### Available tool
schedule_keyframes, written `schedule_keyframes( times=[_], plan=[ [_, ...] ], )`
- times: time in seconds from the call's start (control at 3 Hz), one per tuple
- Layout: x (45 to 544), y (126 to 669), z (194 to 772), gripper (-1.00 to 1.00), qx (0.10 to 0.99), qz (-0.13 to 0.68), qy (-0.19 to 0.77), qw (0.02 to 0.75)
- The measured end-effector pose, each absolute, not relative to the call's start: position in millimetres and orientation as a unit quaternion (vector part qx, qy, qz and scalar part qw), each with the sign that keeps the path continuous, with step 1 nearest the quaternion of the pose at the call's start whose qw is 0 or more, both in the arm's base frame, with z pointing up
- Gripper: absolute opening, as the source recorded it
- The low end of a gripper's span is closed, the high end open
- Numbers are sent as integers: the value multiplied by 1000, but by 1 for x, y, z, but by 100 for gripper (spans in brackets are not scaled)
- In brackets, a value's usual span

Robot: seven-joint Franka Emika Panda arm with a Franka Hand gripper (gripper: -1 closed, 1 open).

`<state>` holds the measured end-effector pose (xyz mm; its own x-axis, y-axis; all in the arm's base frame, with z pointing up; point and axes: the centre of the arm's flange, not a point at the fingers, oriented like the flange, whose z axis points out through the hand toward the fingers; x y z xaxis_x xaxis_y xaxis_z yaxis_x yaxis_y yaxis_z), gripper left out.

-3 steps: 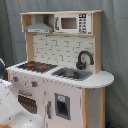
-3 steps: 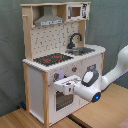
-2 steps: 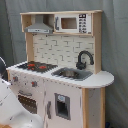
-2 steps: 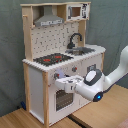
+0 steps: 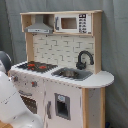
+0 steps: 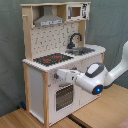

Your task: Play with the kitchen

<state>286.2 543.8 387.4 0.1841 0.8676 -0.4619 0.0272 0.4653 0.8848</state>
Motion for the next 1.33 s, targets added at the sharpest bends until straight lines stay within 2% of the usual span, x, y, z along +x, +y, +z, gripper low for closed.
schedule_keyframes(
  times=[1.33],
  plan=[
    [308,488,522,100,562,347,413,627]
  ],
)
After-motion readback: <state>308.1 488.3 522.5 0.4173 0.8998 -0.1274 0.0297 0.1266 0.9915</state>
